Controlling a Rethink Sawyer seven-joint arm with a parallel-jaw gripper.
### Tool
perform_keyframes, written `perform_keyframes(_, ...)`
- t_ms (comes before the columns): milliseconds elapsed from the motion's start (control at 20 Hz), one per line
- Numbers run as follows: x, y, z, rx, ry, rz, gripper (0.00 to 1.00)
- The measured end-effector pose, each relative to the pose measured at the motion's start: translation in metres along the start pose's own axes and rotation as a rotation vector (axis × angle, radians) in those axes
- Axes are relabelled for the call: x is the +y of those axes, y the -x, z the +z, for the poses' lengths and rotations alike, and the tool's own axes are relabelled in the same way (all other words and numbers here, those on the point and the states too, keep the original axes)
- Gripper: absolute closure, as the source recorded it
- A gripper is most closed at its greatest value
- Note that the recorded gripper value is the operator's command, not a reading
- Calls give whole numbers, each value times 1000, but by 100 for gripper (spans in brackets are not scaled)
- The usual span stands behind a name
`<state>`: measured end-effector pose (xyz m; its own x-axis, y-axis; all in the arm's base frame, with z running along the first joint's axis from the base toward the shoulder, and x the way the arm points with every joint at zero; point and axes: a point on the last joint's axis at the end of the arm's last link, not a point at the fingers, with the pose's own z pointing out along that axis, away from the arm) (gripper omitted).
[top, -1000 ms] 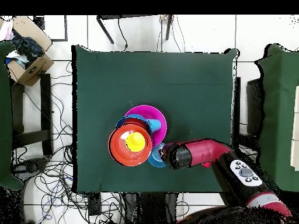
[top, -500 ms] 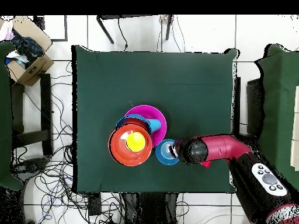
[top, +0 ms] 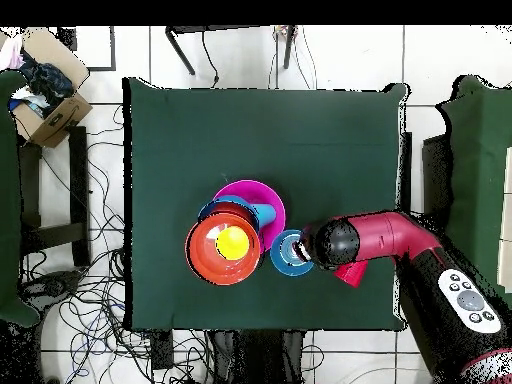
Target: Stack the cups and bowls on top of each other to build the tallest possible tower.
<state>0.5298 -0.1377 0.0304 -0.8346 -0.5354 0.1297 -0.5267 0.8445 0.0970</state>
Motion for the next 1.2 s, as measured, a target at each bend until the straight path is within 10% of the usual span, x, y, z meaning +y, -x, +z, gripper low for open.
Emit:
perform_keyframes(500, -11, 21, -58, 15, -36, -26, 100)
perform_keyframes(1200, -20, 46, -154, -66, -65, 5, 100)
